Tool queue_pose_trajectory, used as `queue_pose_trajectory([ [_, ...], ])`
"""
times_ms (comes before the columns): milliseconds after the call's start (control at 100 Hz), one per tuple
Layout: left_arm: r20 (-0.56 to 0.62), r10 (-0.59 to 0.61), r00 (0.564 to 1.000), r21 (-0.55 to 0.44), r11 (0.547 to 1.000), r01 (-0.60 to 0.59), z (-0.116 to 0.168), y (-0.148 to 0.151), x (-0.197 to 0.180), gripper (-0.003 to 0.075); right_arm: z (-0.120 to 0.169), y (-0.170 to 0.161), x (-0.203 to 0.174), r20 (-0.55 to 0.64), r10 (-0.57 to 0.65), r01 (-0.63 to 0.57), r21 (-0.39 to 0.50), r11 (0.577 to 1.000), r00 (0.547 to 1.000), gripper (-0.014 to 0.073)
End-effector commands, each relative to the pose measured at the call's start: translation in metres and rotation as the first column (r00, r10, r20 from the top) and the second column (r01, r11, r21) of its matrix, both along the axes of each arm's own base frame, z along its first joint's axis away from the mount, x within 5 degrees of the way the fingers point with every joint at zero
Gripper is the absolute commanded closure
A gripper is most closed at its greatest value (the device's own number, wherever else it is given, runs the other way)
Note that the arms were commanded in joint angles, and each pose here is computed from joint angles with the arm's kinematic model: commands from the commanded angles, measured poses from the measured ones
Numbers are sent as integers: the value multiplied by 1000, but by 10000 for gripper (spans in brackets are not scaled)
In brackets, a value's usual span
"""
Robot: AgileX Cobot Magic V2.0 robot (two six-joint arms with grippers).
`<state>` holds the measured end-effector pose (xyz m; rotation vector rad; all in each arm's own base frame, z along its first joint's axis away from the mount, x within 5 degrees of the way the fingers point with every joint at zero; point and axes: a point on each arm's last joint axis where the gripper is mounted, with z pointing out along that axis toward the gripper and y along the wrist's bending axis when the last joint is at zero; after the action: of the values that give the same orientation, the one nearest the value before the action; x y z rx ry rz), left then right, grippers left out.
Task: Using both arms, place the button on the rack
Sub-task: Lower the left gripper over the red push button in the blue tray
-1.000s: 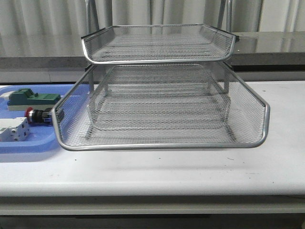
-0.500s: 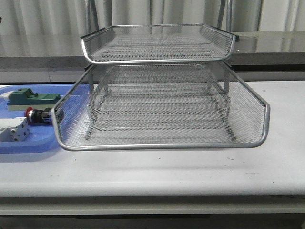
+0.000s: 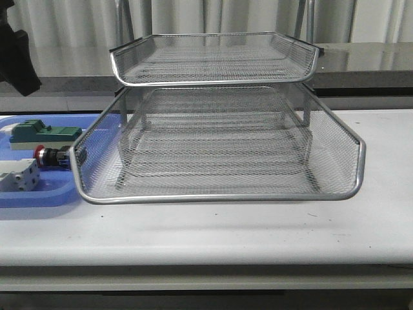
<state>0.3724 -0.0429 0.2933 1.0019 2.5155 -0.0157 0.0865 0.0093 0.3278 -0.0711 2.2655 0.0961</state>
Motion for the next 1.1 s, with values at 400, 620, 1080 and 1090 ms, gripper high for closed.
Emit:
queue_pose_trajectory([
  [400, 149, 30, 988, -89, 996, -17, 28, -4, 4, 187, 15, 0, 3, 89, -9, 8, 6, 1000, 996, 664],
  [620, 209, -79, 975, -15, 996, 85, 24, -4, 11, 187, 15, 0, 3, 89, -9, 8, 6, 1000, 996, 664],
  [1080, 49, -199, 979, 28, 980, 197, -29, -9, 65, 187, 15, 0, 3, 89, -9, 8, 6, 1000, 996, 664],
  [1090, 53, -199, 979, 29, 980, 198, -28, -9, 67, 187, 15, 0, 3, 89, -9, 8, 6, 1000, 996, 664],
])
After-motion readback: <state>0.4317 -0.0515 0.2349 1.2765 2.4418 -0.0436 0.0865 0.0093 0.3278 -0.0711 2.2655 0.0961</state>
